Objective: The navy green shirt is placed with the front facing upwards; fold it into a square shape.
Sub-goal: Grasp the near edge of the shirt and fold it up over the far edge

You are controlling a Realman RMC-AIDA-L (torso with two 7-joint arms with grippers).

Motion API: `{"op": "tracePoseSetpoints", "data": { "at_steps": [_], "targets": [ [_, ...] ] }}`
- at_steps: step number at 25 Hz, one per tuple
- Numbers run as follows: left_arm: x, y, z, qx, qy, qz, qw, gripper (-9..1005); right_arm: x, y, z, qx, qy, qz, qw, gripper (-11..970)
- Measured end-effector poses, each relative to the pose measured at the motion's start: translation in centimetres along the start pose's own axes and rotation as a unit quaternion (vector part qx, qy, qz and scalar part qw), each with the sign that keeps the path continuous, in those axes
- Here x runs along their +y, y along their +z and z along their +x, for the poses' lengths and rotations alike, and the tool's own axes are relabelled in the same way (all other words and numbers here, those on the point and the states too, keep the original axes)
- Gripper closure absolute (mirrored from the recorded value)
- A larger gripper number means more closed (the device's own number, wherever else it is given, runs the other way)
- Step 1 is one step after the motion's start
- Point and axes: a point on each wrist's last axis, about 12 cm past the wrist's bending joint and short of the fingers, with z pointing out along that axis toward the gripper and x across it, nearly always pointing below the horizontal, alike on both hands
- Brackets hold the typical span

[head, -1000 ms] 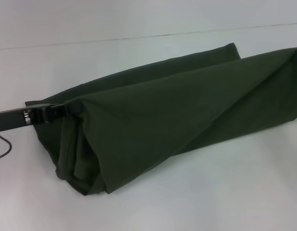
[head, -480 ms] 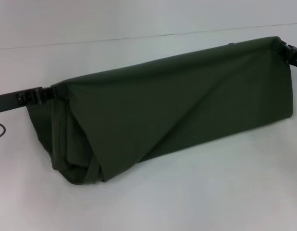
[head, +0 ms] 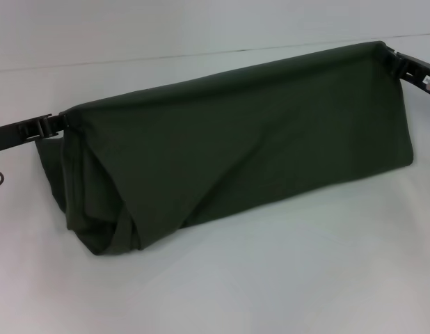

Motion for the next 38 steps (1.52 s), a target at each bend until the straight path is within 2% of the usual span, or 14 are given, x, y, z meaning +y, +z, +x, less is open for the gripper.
{"op": "tracePoseSetpoints", "data": {
  "at_steps": [10, 21, 32, 38],
  "targets": [
    [0.2, 1.1, -0.1, -0.007, -0.001, -0.024, 1.000, 981, 0.6, 1.8, 0.5, 0.007, 0.013, 0.031, 0.999, 913],
    [-0.2, 2.1, -0.4, -0.018, 0.009, -0.029, 0.999, 981, 0.7, 2.6, 0.3, -0.007, 0.031, 0.058, 0.998, 913],
    [-0.5, 2.8, -0.5, -0.021, 0.018, -0.031, 0.999, 980, 1.0, 3.0, 0.4, -0.005, 0.032, 0.058, 0.998, 913],
    [-0.6, 2.9, -0.5, -0.025, 0.015, -0.030, 0.999, 935, 1.2, 3.2, 0.3, -0.004, 0.027, 0.055, 0.998, 914]
  ]
}}
